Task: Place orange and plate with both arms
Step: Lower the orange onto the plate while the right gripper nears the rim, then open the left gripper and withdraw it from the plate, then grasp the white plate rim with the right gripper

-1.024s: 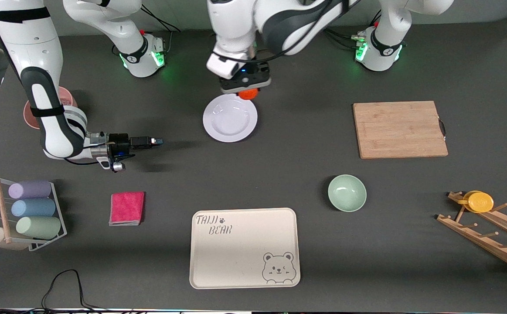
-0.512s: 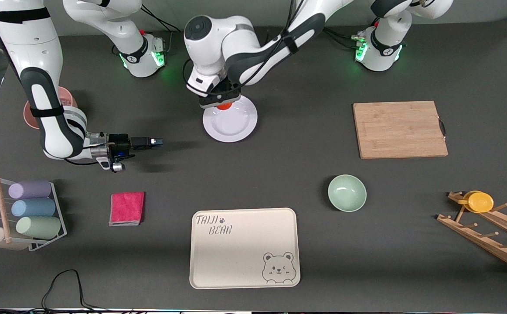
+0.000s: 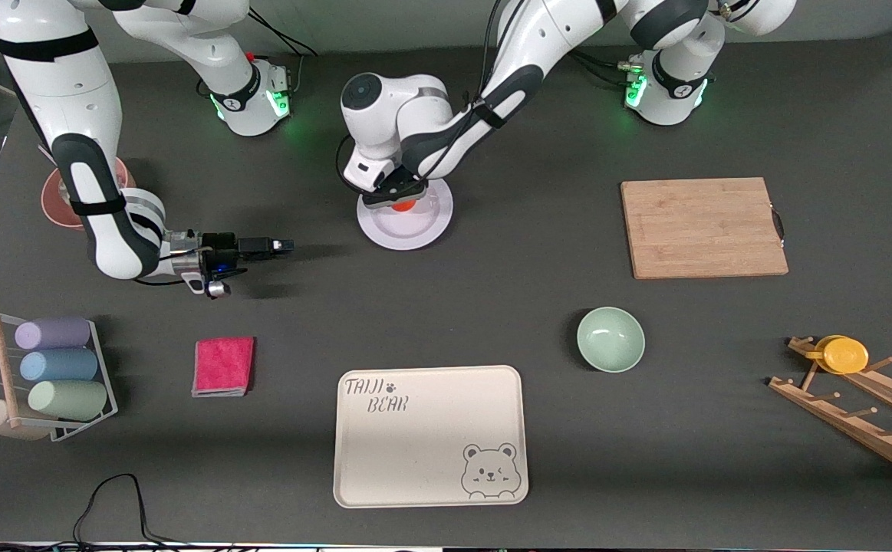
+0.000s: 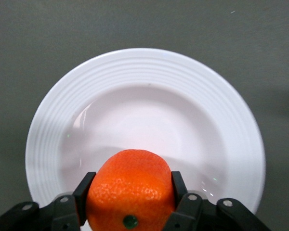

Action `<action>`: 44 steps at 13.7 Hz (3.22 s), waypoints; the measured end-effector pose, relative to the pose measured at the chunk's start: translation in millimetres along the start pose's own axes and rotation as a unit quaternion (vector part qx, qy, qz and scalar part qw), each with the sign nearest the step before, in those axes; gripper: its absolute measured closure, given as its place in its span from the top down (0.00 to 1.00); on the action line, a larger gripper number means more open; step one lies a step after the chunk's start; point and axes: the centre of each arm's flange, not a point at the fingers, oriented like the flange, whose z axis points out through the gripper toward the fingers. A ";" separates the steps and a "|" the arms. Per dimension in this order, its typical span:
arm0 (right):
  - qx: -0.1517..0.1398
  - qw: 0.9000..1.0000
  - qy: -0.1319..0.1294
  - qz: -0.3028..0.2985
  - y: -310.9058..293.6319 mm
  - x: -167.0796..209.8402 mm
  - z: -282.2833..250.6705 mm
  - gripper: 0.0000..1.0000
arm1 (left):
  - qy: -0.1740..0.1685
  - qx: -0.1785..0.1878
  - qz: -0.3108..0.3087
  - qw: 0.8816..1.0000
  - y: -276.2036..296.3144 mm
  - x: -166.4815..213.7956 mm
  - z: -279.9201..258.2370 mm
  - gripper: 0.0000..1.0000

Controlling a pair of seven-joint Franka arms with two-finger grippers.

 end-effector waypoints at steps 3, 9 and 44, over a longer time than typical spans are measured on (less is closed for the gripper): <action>0.006 1.000 -0.004 -0.010 13.9 -16.1 6.9 1.00 | 0.001 0.004 0.003 1.000 -2.6 2.7 23.0 0.67; 0.015 1.000 -0.011 -0.018 38.1 -47.8 18.5 1.00 | 0.006 -0.012 0.006 1.000 1.8 1.7 21.2 0.67; 0.060 0.996 0.051 -0.042 38.1 -88.0 116.7 1.00 | -0.021 -0.051 0.077 0.995 -590.4 393.6 -374.3 1.00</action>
